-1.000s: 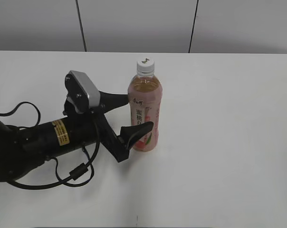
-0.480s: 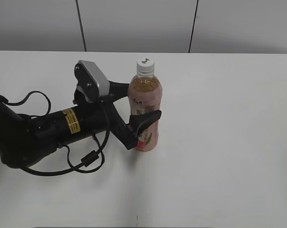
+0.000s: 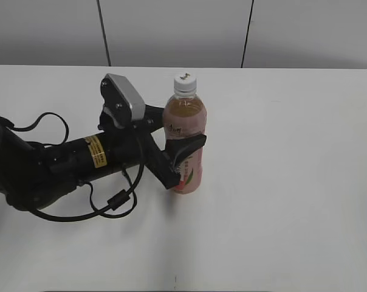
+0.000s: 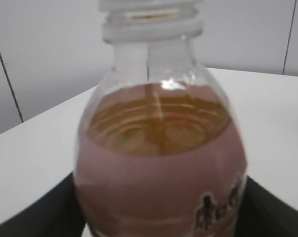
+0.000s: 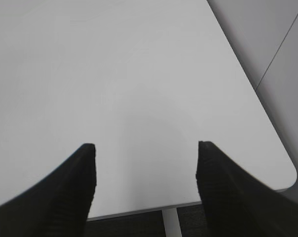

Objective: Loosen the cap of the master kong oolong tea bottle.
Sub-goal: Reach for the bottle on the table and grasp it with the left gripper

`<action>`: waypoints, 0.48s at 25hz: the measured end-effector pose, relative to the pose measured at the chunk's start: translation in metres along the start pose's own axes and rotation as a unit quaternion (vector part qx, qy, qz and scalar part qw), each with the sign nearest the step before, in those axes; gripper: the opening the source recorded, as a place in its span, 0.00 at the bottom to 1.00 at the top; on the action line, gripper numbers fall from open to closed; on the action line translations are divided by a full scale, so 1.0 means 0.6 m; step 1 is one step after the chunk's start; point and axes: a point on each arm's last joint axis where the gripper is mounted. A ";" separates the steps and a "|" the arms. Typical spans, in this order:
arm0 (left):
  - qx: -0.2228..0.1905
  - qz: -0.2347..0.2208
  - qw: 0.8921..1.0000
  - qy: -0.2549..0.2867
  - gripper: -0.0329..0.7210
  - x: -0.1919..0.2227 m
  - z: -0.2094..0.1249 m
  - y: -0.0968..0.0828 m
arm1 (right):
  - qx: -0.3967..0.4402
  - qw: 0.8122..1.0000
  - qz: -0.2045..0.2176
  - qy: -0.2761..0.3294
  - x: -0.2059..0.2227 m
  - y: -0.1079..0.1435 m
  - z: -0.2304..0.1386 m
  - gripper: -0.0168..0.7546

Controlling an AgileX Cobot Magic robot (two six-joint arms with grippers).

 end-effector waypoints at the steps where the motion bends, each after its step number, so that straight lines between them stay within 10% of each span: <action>1: 0.000 -0.001 1.000 0.001 0.64 0.000 0.000 -0.001 | 0.000 1.000 0.000 0.000 0.000 0.000 0.000 0.65; 12: 0.001 -0.005 1.000 -0.001 0.62 0.001 0.000 -0.002 | 0.000 1.000 0.000 0.000 0.000 0.000 0.000 0.65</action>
Point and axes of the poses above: a point on each arm's last joint axis where the gripper is mounted, x pointing out along that axis toward the gripper, y along the wrist's bending axis when the last joint is at zero, z = x × y, and after that the axes turned 13 degrees about -x, right-handed
